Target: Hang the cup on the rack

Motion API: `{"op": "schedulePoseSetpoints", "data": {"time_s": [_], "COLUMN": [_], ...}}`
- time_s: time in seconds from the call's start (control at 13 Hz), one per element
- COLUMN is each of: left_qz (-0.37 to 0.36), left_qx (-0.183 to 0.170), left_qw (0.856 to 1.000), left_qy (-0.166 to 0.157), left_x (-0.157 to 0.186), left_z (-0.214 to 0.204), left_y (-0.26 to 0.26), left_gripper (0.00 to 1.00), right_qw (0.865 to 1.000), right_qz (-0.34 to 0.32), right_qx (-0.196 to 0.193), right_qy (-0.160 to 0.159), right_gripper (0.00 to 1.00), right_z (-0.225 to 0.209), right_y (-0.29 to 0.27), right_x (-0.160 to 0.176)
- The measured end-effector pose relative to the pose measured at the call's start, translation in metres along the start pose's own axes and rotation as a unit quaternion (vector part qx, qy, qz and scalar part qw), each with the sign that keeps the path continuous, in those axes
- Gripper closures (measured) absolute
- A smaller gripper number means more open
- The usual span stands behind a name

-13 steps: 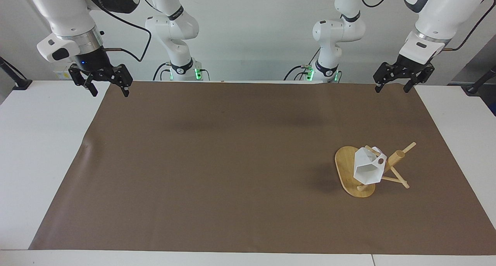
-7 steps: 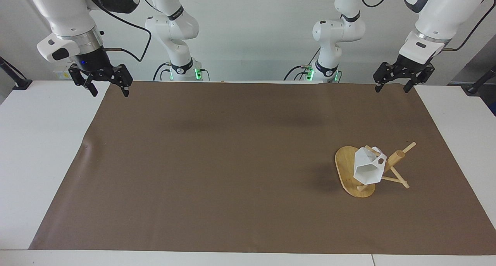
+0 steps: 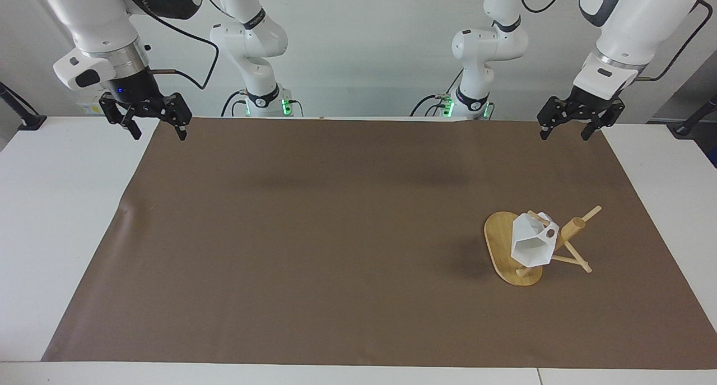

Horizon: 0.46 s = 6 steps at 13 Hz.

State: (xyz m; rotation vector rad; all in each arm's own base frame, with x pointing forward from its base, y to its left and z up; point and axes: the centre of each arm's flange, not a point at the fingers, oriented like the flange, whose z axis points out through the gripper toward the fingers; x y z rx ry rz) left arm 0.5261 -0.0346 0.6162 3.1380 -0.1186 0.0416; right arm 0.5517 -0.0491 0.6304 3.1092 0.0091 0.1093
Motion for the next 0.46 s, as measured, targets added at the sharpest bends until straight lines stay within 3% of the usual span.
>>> {"op": "schedulePoseSetpoints", "data": {"time_s": [0.46], "left_qz": [-0.001], "left_qx": [0.000], "left_qw": [1.000], "left_qy": [-0.024], "left_x": [-0.0091], "left_z": [-0.0008], "left_y": [-0.0006], "left_gripper": [0.00], "right_qw": [1.000], "right_qz": [0.000], "right_qx": [0.000], "right_qy": [0.000], "right_gripper": [0.00], "right_z": [0.0000], "right_y": [0.0000], "right_x": [0.0000]}}
